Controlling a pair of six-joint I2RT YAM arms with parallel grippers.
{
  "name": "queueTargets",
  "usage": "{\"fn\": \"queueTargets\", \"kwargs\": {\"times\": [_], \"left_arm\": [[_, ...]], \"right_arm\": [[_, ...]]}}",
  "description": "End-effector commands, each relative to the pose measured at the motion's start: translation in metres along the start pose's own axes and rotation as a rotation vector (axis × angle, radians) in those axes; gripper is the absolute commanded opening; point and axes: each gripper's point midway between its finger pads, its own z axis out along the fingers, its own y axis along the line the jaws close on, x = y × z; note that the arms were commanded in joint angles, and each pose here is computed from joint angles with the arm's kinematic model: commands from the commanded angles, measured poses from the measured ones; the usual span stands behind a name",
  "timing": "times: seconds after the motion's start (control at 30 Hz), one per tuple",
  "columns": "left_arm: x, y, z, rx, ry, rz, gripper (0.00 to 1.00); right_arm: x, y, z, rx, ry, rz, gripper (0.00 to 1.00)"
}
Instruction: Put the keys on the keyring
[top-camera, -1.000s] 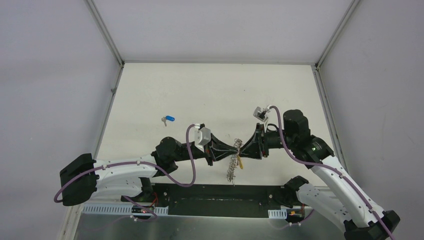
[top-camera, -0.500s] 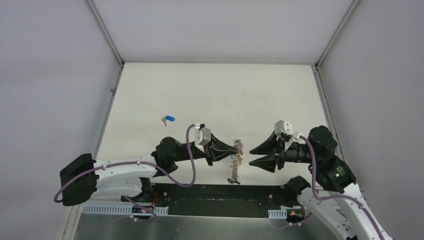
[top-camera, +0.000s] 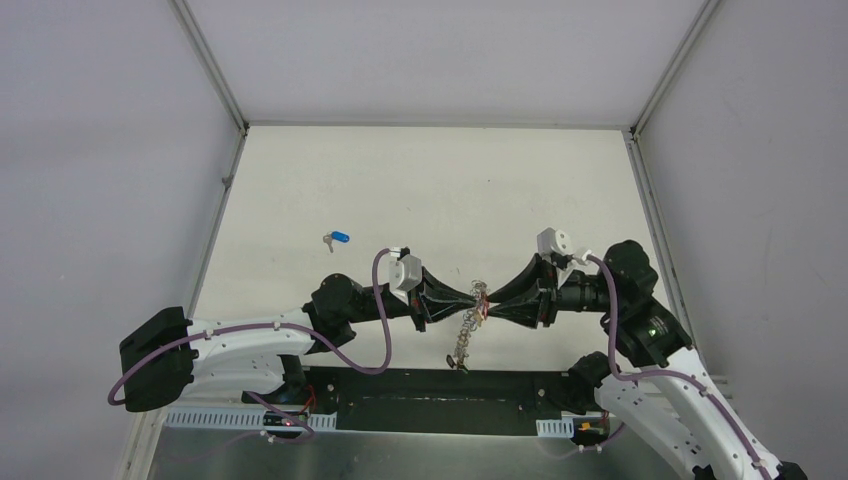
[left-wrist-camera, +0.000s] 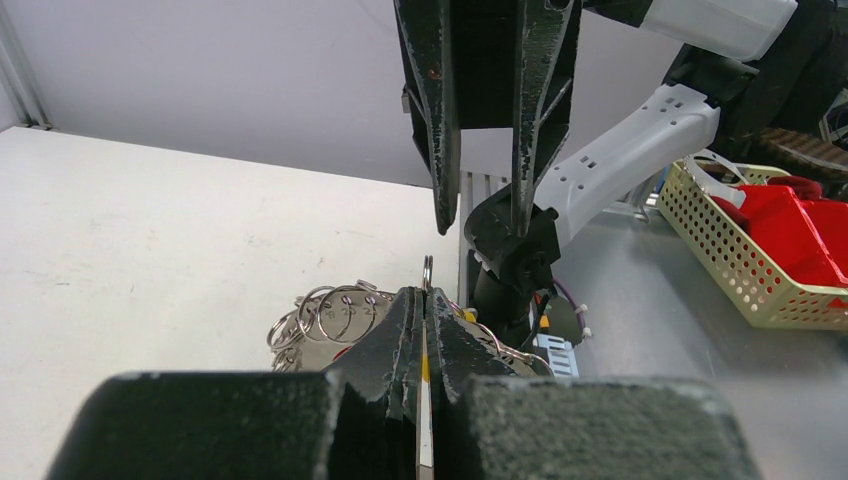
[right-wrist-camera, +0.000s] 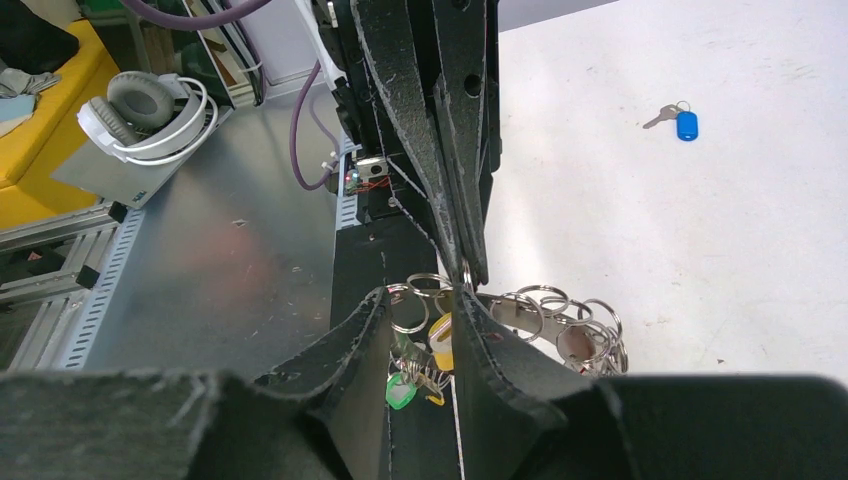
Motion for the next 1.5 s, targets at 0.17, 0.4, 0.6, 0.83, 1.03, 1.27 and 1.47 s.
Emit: {"fn": "queueTargets", "kwargs": {"times": [0.17, 0.4, 0.6, 0.83, 1.03, 1.27, 1.47], "left_arm": [[-0.045, -0.016, 0.007, 0.063, -0.139, 0.045, 0.0], [-0.047, -0.017, 0.008, 0.068, -0.142, 0.044, 0.0], [-0.049, -0.018, 0.009, 0.077, -0.143, 0.048, 0.0], [-0.047, -0.018, 0.009, 0.076, -0.131, 0.045, 0.0], [-0.045, -0.015, 0.007, 0.056, -0.107, 0.049, 0.14], [-0.038, -0.011, 0.002, 0.019, 0.022, 0.099, 0.29], [-0.016, -0.011, 0.0, 0.048, 0.225, 0.131, 0.37]], "right_arm": [[-0.01, -0.006, 0.008, -0.01, -0.048, 0.011, 0.3], [0.0, -0.013, 0.013, -0.006, -0.035, 0.07, 0.29], [0.003, -0.017, 0.015, -0.003, -0.039, 0.098, 0.25], [0.004, -0.019, 0.017, 0.008, -0.039, 0.131, 0.0], [0.014, -0.018, 0.011, 0.031, 0.029, 0.135, 0.0], [0.024, -0.018, 0.002, 0.059, 0.177, 0.14, 0.0], [0.029, -0.021, -0.003, 0.073, 0.31, 0.205, 0.0]]}}
